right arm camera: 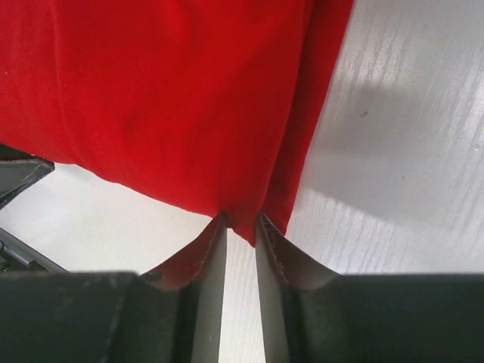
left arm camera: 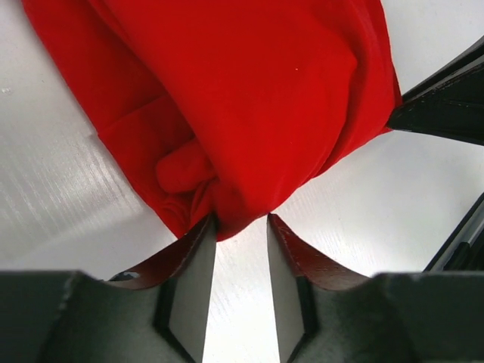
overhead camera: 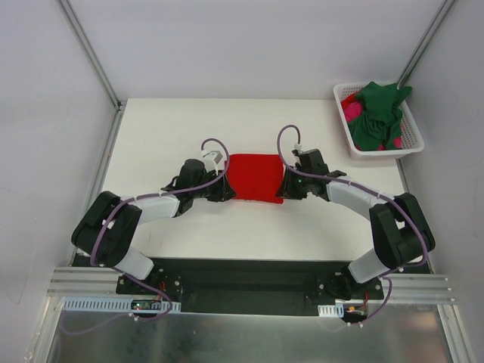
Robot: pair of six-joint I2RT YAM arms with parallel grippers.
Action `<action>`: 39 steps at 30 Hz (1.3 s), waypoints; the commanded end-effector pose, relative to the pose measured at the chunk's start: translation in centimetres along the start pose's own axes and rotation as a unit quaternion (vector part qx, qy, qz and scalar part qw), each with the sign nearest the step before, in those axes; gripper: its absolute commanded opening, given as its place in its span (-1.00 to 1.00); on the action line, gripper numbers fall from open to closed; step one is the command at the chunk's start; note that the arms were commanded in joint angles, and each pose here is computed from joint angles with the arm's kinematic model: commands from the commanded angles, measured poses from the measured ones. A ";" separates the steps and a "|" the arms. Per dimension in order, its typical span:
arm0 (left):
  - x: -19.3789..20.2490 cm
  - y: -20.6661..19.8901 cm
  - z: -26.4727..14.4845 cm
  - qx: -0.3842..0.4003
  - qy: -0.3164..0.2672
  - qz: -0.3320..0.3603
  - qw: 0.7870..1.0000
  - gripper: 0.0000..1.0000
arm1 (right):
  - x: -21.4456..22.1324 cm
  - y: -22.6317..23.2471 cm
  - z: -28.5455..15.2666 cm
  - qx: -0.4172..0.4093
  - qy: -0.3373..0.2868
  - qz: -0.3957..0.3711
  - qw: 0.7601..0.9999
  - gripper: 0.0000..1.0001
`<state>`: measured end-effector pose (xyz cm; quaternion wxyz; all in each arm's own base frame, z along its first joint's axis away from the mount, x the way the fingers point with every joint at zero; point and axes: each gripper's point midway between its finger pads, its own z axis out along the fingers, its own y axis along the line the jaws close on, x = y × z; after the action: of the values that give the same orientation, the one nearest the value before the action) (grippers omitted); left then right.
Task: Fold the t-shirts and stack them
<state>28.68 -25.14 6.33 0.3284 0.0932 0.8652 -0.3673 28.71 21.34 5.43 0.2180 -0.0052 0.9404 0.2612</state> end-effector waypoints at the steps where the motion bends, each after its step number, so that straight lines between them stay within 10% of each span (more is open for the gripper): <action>1: -2.0 -0.7 0.8 0.009 -0.024 0.029 0.999 -0.42 | -0.3 0.8 0.2 -0.017 -0.001 -0.004 1.000 -0.64; 7: -1.9 -0.4 1.4 0.007 -0.018 0.034 0.999 -1.00 | -0.1 0.9 0.3 -0.017 0.004 -0.005 1.000 -0.97; 39: 1.2 3.0 -2.8 -0.070 -0.001 0.045 0.997 -1.00 | -1.5 -4.4 -1.3 0.145 -0.001 -0.054 0.988 -0.97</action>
<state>27.35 -23.03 5.69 0.3380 0.1140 0.8753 -0.3265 29.38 19.77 5.16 0.2204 -0.0261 0.9563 0.1904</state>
